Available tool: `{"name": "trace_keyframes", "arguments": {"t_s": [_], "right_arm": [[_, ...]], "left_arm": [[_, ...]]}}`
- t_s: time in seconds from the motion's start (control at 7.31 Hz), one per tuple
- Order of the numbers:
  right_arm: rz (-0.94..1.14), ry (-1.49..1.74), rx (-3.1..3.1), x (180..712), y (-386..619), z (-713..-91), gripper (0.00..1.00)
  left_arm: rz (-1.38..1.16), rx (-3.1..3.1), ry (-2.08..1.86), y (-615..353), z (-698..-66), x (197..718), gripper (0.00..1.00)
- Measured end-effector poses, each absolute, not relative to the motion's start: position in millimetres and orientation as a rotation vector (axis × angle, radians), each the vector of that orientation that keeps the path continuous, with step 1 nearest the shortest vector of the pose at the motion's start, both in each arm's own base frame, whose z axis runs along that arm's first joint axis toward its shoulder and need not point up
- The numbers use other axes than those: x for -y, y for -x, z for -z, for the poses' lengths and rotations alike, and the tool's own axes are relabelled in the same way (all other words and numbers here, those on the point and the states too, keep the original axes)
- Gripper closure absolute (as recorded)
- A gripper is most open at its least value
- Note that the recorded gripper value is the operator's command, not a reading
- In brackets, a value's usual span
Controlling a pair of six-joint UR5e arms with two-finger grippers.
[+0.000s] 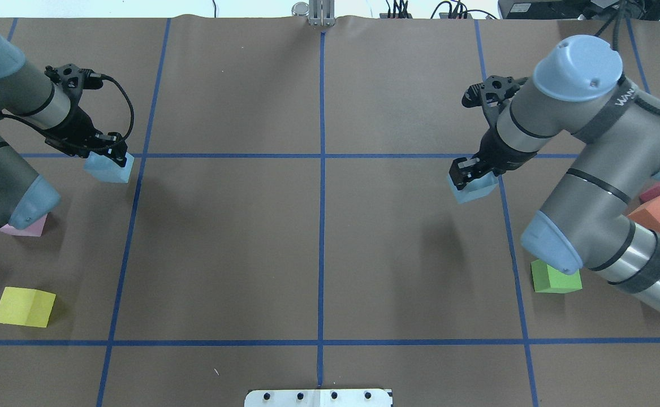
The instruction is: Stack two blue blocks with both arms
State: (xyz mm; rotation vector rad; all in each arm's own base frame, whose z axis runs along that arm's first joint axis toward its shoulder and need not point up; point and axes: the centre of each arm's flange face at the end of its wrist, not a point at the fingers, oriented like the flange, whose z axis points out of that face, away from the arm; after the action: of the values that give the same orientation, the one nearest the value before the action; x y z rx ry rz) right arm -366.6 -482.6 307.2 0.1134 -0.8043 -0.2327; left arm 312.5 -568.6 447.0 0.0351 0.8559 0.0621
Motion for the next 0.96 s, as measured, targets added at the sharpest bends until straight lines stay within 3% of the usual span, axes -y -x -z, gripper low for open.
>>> {"name": "trace_keyframes", "arguments": {"t_s": [0.68,0.96], "right_arm": [[0.025,-0.079,0.799,473,510,-201,0.36],[-0.012,-0.100,0.815,483,548,-189,0.36]], "left_arm": [[0.154,-0.853,0.059,-321,-369,596,0.48],[0.189,-0.847,0.080,-325,-341,602,0.48]]}}
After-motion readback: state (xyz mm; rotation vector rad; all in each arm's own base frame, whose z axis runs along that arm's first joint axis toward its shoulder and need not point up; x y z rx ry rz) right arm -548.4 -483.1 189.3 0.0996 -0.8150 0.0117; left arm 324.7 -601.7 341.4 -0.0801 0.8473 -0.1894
